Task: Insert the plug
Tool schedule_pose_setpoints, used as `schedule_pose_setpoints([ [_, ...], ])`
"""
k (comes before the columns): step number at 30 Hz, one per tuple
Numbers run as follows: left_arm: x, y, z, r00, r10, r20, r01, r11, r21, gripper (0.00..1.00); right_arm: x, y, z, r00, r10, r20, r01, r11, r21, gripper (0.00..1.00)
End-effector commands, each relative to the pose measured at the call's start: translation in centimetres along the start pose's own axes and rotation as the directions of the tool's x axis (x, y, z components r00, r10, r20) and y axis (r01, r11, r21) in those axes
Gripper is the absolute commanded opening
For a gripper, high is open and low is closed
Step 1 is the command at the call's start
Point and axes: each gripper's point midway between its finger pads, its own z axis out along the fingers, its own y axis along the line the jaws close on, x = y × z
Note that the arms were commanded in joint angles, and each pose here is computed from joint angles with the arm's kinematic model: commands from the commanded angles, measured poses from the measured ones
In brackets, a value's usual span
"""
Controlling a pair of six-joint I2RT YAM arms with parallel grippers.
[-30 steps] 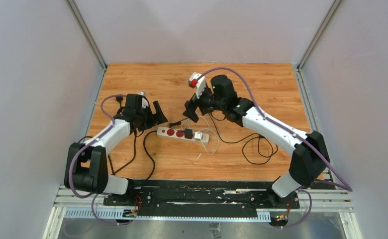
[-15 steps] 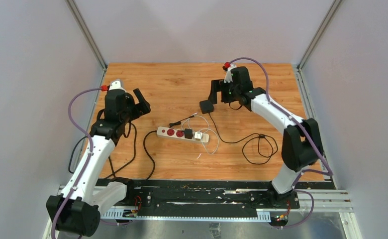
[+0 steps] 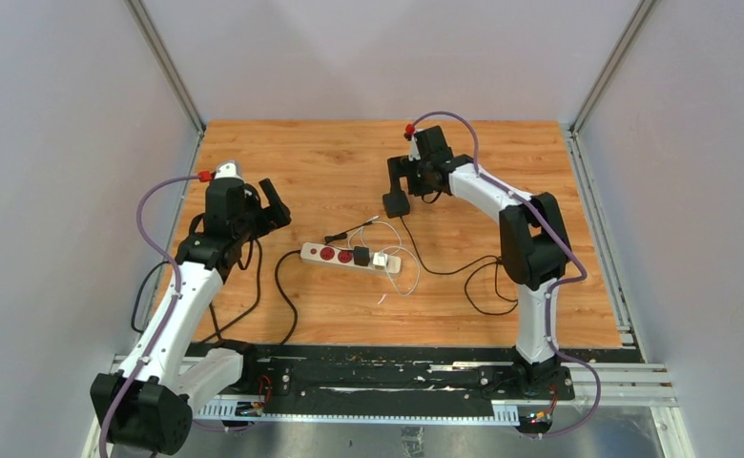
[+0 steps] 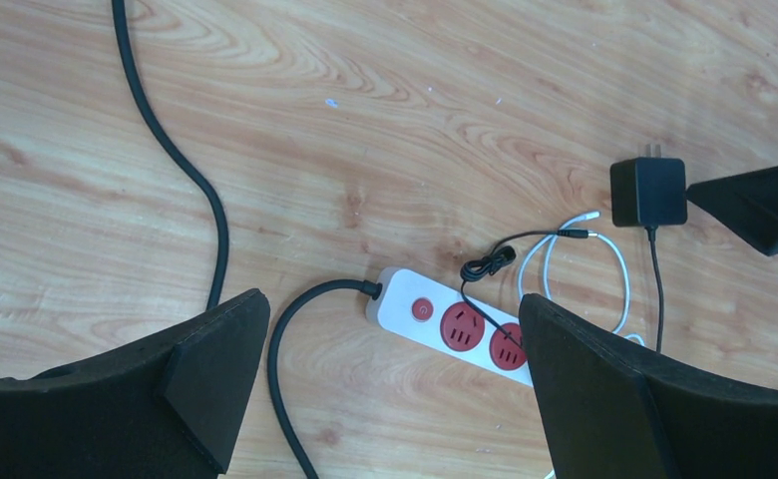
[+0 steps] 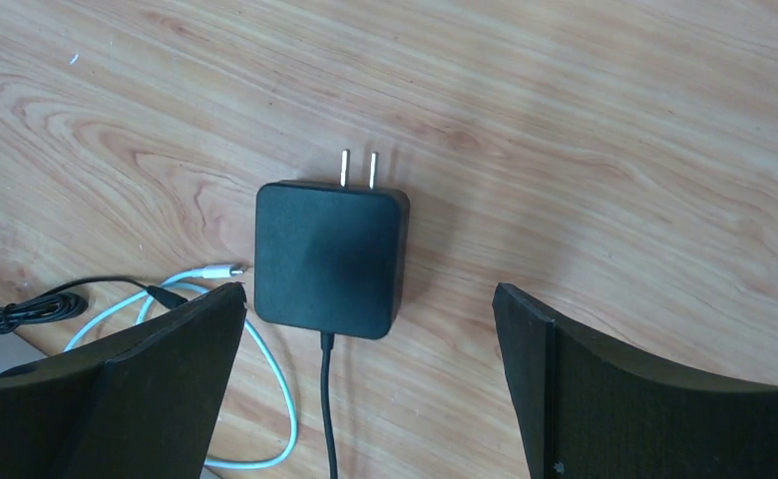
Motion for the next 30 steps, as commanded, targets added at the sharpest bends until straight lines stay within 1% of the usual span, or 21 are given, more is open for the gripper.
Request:
schedule_pose_setpoints([
  [1, 0.8, 0.2, 0.4, 1.000, 0.014, -0.026, -0.014, 1.000, 0.003, 1.00, 0.2, 1.1, 1.2, 0.997, -0.078, -0.025, 0.078, 0.997, 0.009, 1.00],
  [6, 1.0, 0.4, 0.6, 0.999, 0.017, -0.033, -0.017, 1.000, -0.006, 1.00, 1.1, 1.2, 2.5, 0.992, -0.115, -0.055, 0.118, 0.992, 0.045, 1.00],
  [11, 1.3, 0.5, 0.9, 0.999, 0.018, -0.043, -0.019, 1.000, -0.013, 1.00, 2.3, 2.2, 3.5, 0.985, -0.148, -0.091, 0.150, 0.988, 0.020, 1.00],
  [18, 1.7, 0.5, 1.2, 0.998, 0.017, -0.054, -0.018, 1.000, -0.012, 1.00, 4.4, 2.4, 4.8, 0.975, -0.169, -0.142, 0.175, 0.984, 0.034, 0.99],
  [20, 1.8, 0.6, 1.2, 0.998, 0.016, -0.054, -0.017, 1.000, -0.012, 1.00, 4.9, 2.3, 5.0, 0.972, -0.180, -0.153, 0.190, 0.980, 0.050, 0.92],
  [21, 1.7, 0.6, 1.2, 0.999, 0.017, -0.052, -0.017, 1.000, -0.011, 1.00, 5.0, 2.1, 5.0, 0.970, -0.186, -0.157, 0.197, 0.978, 0.063, 0.87],
  [23, 1.6, 0.4, 1.3, 0.999, 0.014, -0.050, -0.014, 1.000, -0.007, 1.00, 5.0, 1.6, 4.9, 0.965, -0.206, -0.160, 0.222, 0.971, 0.090, 0.73],
  [25, 1.6, 0.1, 1.2, 0.998, 0.014, -0.053, -0.014, 1.000, 0.010, 1.00, 4.7, 1.4, 4.5, 0.960, -0.234, -0.155, 0.252, 0.962, 0.105, 0.52],
  [26, 1.6, -0.2, 1.2, 0.998, 0.013, -0.055, -0.012, 1.000, 0.024, 1.00, 4.3, 1.3, 4.2, 0.959, -0.244, -0.145, 0.261, 0.959, 0.114, 0.45],
  [27, 1.5, -0.5, 1.2, 0.998, 0.014, -0.056, -0.012, 0.999, 0.042, 1.00, 3.7, 1.4, 3.8, 0.957, -0.259, -0.132, 0.274, 0.955, 0.116, 0.41],
  [30, 1.3, -2.3, 1.1, 0.998, 0.020, -0.063, -0.012, 0.991, 0.133, 1.00, 1.1, 1.6, 1.7, 0.933, -0.354, -0.063, 0.360, 0.926, 0.117, 0.35],
])
